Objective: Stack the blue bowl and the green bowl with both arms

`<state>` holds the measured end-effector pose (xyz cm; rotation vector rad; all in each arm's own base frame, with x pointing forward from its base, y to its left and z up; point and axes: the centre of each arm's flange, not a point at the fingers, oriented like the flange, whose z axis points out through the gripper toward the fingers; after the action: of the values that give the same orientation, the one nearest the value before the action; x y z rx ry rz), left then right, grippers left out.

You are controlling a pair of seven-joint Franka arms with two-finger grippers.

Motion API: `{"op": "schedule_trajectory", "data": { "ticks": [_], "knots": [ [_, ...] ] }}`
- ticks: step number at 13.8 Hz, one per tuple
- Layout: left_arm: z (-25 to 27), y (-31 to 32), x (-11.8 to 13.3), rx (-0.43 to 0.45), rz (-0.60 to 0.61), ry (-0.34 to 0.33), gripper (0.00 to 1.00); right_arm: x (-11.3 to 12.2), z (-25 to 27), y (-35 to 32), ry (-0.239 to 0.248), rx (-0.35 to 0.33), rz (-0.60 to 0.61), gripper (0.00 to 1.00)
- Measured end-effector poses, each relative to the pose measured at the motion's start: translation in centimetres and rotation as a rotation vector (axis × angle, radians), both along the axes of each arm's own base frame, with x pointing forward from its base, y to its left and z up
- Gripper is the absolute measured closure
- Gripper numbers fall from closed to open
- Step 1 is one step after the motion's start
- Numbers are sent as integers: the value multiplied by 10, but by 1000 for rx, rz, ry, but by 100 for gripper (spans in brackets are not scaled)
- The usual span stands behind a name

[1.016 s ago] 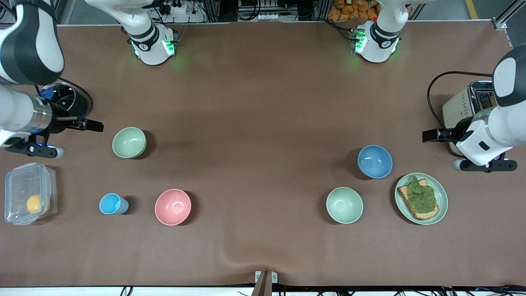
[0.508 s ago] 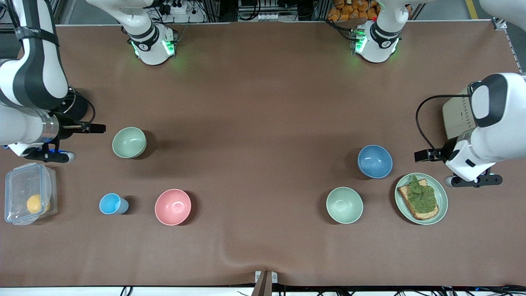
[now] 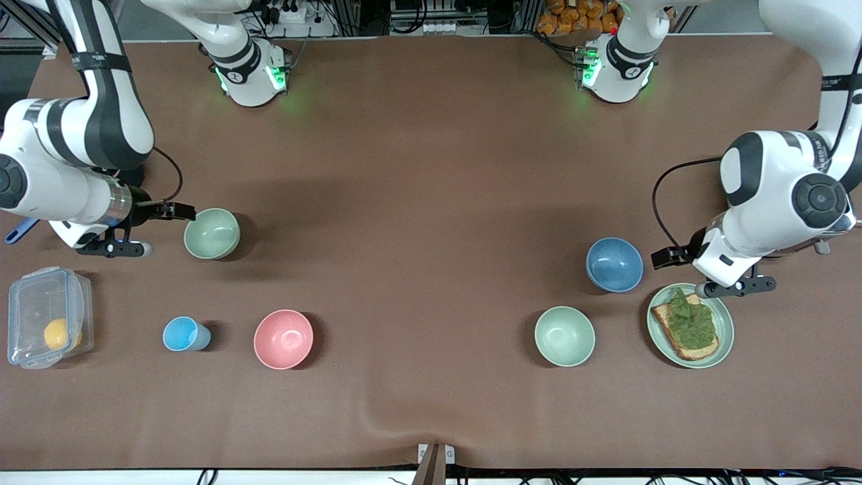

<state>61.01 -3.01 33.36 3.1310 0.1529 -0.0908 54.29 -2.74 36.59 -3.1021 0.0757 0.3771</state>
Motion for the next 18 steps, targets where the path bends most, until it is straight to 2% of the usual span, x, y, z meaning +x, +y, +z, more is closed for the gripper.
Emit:
{"op": "schedule_trajectory", "data": {
  "ticks": [2,5,7,11,15,16,17,18],
  "knots": [
    [-20,0,0,-1,0,25,0,-3,-11,-5,-32,-2,-9,0],
    [-43,0,1,-3,0,46,0,-15,-39,-19,-14,-2,-38,0],
    [-61,0,2,-4,2,58,0,-10,-58,-21,-43,-5,-42,0],
    [-100,-1,-2,-1,39,109,0,-5,-110,-46,-56,0,-40,2],
    [-115,-7,-5,0,39,134,0,-7,-144,-72,-60,12,-17,7],
    [-120,-8,-6,0,39,141,0,-7,-152,-74,-66,11,-16,12],
    [-124,-10,-6,1,43,148,0,-7,-159,-75,-66,12,-10,12],
    [-128,-12,-7,3,47,154,0,-8,-165,-75,-61,14,-5,19]
  ]
}}
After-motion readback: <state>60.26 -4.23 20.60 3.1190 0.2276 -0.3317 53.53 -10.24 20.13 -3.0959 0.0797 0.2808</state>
